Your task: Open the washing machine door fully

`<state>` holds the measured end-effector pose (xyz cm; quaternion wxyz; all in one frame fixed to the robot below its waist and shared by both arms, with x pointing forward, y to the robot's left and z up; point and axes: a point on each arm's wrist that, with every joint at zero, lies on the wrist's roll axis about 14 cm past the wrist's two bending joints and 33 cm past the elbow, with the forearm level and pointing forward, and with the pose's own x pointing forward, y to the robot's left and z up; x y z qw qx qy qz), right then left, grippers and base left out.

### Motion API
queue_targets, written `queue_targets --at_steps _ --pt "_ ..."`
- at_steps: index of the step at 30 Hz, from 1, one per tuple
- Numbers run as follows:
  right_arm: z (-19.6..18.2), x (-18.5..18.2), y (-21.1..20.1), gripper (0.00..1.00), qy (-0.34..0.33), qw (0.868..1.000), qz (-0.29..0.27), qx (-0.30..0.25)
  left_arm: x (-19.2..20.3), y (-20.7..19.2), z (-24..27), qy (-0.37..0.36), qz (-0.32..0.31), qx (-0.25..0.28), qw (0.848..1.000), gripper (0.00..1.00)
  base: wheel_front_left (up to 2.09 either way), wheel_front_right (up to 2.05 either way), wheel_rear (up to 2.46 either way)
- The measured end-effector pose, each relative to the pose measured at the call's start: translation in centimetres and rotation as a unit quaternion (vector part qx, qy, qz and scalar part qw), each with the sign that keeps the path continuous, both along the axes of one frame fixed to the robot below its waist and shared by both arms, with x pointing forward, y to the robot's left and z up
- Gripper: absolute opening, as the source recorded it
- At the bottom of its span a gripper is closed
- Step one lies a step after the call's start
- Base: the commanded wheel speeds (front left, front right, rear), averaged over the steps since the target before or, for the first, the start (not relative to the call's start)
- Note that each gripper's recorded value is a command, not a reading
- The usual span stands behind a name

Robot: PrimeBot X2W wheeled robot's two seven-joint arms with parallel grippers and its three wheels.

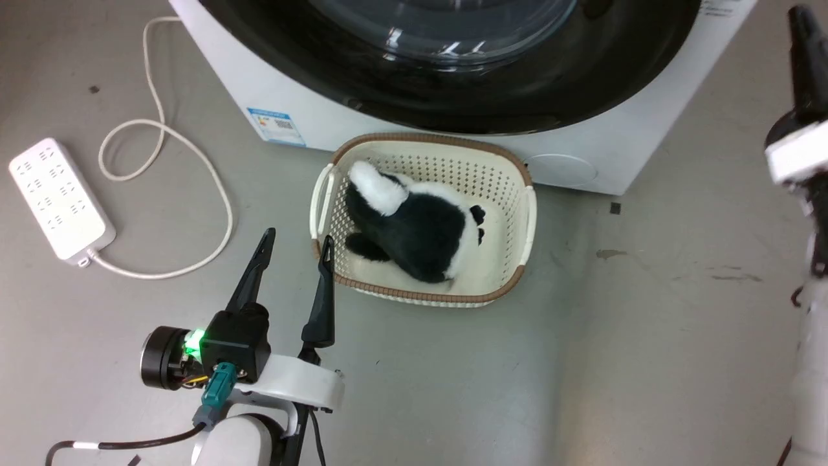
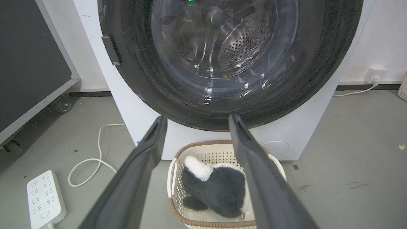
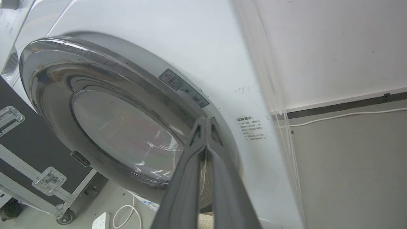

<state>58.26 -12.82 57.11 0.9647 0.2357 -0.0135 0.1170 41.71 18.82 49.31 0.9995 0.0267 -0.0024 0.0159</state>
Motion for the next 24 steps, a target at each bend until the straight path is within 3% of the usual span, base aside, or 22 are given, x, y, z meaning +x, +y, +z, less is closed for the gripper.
queue_targets --at_steps 12,24 --pt "-1.1 5.0 1.8 0.00 0.089 0.986 0.054 0.132 0.4 0.6 -0.8 0.004 0.009 0.008 1.000 1.00 0.00 0.00 0.00" --pt "-4.0 8.5 4.2 0.00 0.201 0.944 0.120 0.234 0.4 1.4 -1.9 0.013 0.021 0.013 1.000 1.00 0.00 0.00 0.00"
